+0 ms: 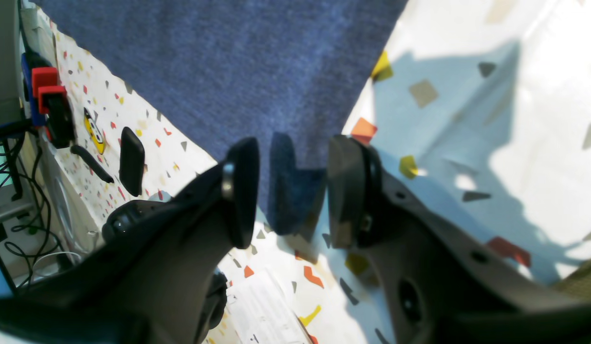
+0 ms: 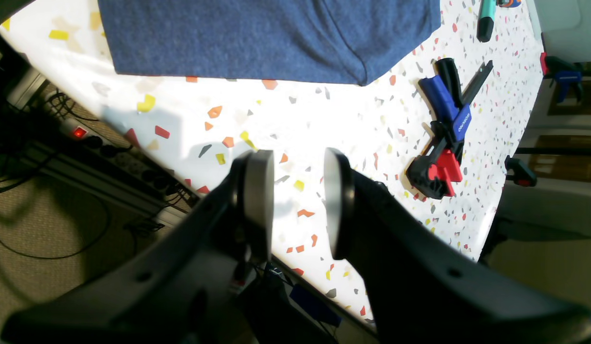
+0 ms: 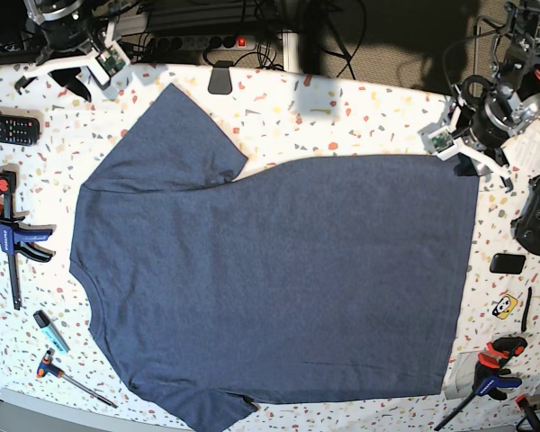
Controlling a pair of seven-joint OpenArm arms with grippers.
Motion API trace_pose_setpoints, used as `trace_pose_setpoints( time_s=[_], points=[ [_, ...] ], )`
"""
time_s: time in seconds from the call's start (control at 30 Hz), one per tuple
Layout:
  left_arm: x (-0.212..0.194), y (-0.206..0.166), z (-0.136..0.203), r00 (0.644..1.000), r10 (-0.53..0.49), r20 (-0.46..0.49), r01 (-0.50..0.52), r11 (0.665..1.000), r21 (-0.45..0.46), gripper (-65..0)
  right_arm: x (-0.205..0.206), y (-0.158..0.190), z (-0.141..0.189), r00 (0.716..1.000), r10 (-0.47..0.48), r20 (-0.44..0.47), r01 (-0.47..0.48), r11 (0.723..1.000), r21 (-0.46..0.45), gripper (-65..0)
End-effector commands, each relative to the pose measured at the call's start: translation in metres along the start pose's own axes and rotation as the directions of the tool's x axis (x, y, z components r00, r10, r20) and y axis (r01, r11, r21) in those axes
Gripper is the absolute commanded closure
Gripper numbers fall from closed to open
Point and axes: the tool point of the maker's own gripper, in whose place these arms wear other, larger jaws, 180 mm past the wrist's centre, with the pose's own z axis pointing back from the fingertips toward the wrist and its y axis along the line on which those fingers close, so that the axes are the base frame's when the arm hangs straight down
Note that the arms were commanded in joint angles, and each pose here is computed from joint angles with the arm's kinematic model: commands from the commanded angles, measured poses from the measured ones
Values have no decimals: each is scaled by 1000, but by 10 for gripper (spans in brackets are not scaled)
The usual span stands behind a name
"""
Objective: Fold the T-shirt properly
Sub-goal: 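Grasp the shirt's shoulder edges with left and right grippers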
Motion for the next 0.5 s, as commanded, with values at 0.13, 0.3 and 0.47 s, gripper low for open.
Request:
trace_pose_setpoints(
  time_s=[0.13, 0.3, 0.47],
  points=[
    [7, 23, -2, 999, 24, 41, -26, 998, 52, -232, 4, -8, 3, 1000, -3, 16, 3, 1000, -31, -179],
    [-10, 26, -14, 999, 50, 0, -50, 998, 45, -232, 3, -8, 3, 1000, -3, 9, 3, 1000, -31, -180],
    [-18, 20, -16, 998, 60, -17, -60, 998, 31, -208, 3, -9, 3, 1000, -4, 10, 4, 999, -34, -180]
  ],
)
